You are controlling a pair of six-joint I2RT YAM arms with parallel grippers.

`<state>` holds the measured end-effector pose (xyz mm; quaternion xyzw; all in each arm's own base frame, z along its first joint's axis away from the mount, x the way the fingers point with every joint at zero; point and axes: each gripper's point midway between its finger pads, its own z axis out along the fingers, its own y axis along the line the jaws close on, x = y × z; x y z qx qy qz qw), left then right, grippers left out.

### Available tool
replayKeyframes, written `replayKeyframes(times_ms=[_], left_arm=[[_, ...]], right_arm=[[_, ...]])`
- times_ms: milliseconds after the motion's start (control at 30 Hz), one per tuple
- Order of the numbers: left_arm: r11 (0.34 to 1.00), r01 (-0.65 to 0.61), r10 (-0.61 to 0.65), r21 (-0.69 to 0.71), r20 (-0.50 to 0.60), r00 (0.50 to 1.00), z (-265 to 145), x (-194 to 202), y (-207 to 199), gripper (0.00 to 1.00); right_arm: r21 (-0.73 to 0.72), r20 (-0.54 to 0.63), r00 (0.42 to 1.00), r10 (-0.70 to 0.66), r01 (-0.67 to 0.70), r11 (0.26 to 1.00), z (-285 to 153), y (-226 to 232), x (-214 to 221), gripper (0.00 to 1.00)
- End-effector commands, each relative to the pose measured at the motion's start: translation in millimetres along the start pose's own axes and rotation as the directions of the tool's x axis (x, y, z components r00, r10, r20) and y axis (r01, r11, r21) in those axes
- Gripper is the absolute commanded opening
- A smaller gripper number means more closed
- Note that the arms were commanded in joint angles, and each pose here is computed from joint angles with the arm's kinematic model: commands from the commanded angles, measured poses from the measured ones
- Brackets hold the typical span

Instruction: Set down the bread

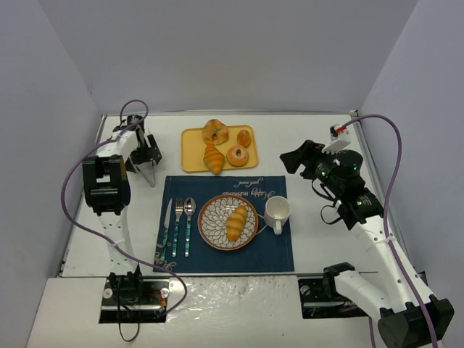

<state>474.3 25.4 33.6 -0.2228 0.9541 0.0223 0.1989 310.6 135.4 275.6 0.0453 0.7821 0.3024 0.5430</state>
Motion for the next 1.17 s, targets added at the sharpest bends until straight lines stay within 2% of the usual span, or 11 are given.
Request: replayKeyframes(times_ms=[0,167,267,333,367,433,533,633,767,1000,1133], left_arm=[[1.000,0.002,-0.005,0.023,0.120,0.993,-63,-28,-7,0.90],[1.000,-0.011,0.006,0.023,0.216,0.976,-127,-38,-2,0.90],[0.993,-0.077,0.050,0.085,0.286,0.957,-177,-27,-22,0.90],[0.987,-0.115,0.076,0.115,0.301,0.951,-198,-14,-27,0.91],[0.975,-0.158,0.095,0.159,0.345,0.934,-225,-5,-38,0.91],[0.950,-0.238,0.149,0.200,0.381,0.913,-252,17,-45,0.91],[0.880,-0.381,0.238,0.282,0.432,0.870,-282,62,-69,0.91],[0.795,-0.481,0.278,0.371,0.481,0.831,-298,99,-85,0.91],[0.737,-0.527,0.269,0.423,0.531,0.804,-309,112,-87,0.91],[0.675,-0.540,0.217,0.503,0.565,0.796,-321,125,-92,0.91],[0.679,-0.542,0.208,0.495,0.578,0.789,-324,125,-88,0.91]], right_arm=[[-0.040,0.033,0.999,-0.027,0.028,0.999,-1,9,-8,1.00],[-0.035,0.042,0.999,-0.027,0.029,0.999,-2,9,-11,1.00],[-0.031,0.051,0.998,-0.027,0.029,0.999,-3,10,-14,1.00],[-0.030,0.058,0.998,-0.028,0.030,0.999,-4,11,-16,1.00],[-0.030,0.065,0.997,-0.029,0.031,0.999,-5,11,-18,1.00],[-0.029,0.071,0.997,-0.031,0.033,0.999,-7,12,-20,1.00],[-0.026,0.076,0.997,-0.033,0.035,0.999,-7,13,-23,1.00],[-0.025,0.083,0.996,-0.035,0.038,0.999,-10,15,-27,1.00],[-0.036,0.094,0.995,-0.036,0.040,0.999,-13,19,-31,1.00],[-0.033,0.089,0.995,-0.045,0.048,0.998,-11,18,-30,1.00],[-0.016,0.096,0.994,-0.046,0.047,0.999,-9,15,-33,1.00]])
